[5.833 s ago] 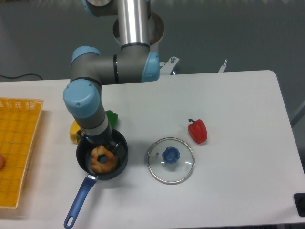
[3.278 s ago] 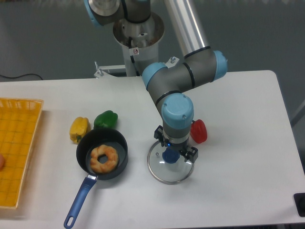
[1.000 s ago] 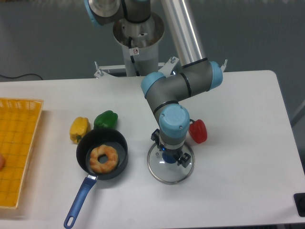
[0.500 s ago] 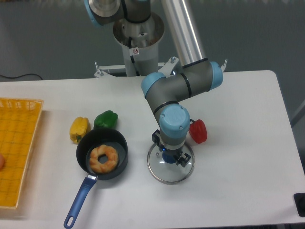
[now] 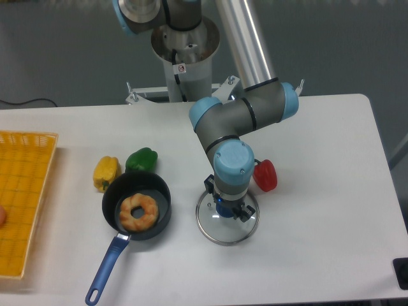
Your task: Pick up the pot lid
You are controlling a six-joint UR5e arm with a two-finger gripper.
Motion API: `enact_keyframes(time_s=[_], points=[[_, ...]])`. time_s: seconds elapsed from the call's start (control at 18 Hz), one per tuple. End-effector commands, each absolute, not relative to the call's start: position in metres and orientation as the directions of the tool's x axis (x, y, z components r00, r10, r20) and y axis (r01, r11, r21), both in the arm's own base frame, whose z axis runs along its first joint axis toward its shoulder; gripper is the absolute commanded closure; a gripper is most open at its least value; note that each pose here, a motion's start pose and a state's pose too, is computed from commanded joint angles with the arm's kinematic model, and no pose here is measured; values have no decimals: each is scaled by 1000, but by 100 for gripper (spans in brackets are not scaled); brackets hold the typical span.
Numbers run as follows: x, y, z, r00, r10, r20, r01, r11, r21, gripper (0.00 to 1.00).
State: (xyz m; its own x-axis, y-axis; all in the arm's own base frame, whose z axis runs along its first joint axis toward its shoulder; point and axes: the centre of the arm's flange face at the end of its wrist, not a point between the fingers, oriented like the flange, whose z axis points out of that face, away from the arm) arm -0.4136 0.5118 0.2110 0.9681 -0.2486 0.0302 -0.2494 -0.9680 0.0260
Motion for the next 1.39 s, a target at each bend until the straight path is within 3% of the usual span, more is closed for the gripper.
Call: enact_keyframes(time_s=[0.28,1.39], points=[[-414,512,213,968,-249,29,-249,-968,25,39],[-411,508,266,968,-252,11,-252,-968,9,39]])
